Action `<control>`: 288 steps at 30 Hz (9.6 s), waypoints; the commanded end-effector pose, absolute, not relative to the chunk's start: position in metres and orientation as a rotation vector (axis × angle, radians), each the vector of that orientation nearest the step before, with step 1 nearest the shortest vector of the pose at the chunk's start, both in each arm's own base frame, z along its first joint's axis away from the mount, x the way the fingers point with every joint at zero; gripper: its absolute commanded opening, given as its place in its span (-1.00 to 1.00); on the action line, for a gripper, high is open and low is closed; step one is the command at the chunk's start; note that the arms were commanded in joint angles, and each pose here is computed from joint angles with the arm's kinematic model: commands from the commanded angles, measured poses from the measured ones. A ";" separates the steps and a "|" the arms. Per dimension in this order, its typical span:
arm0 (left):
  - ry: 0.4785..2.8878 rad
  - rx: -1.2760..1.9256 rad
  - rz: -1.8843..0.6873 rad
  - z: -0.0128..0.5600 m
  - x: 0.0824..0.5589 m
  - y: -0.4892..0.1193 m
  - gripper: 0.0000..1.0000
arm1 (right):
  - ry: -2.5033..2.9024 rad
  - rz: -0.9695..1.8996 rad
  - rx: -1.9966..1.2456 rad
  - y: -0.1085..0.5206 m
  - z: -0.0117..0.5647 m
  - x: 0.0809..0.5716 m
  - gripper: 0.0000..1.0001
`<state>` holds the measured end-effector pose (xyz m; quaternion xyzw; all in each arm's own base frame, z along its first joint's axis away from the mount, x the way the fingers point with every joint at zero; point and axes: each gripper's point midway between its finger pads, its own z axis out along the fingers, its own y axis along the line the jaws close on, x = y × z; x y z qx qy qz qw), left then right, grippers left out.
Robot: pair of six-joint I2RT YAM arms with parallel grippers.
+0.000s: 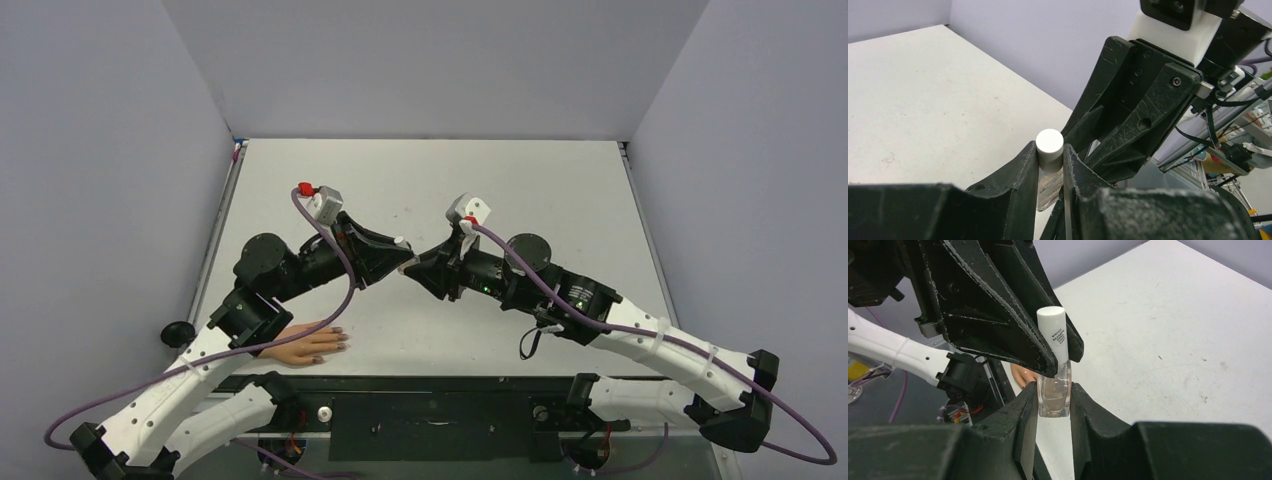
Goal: Paint the nails
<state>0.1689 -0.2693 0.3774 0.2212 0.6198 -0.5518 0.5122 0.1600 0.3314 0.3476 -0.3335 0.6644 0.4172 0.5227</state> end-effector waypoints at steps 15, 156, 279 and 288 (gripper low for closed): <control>1.547 0.609 -1.301 0.385 0.152 -0.263 0.33 | 1.560 0.945 -0.670 0.330 0.374 0.181 -1.00; 1.204 1.061 -1.493 0.452 0.094 -0.283 -0.18 | 1.217 1.307 -1.002 0.298 0.415 0.079 -1.00; 1.164 1.064 -1.545 0.458 0.093 -0.294 -0.86 | 1.163 1.325 -0.823 0.289 0.445 0.096 -1.00; 1.259 0.927 -1.477 0.451 0.118 -0.297 -1.00 | 1.205 1.242 -0.718 0.285 0.451 0.119 -1.00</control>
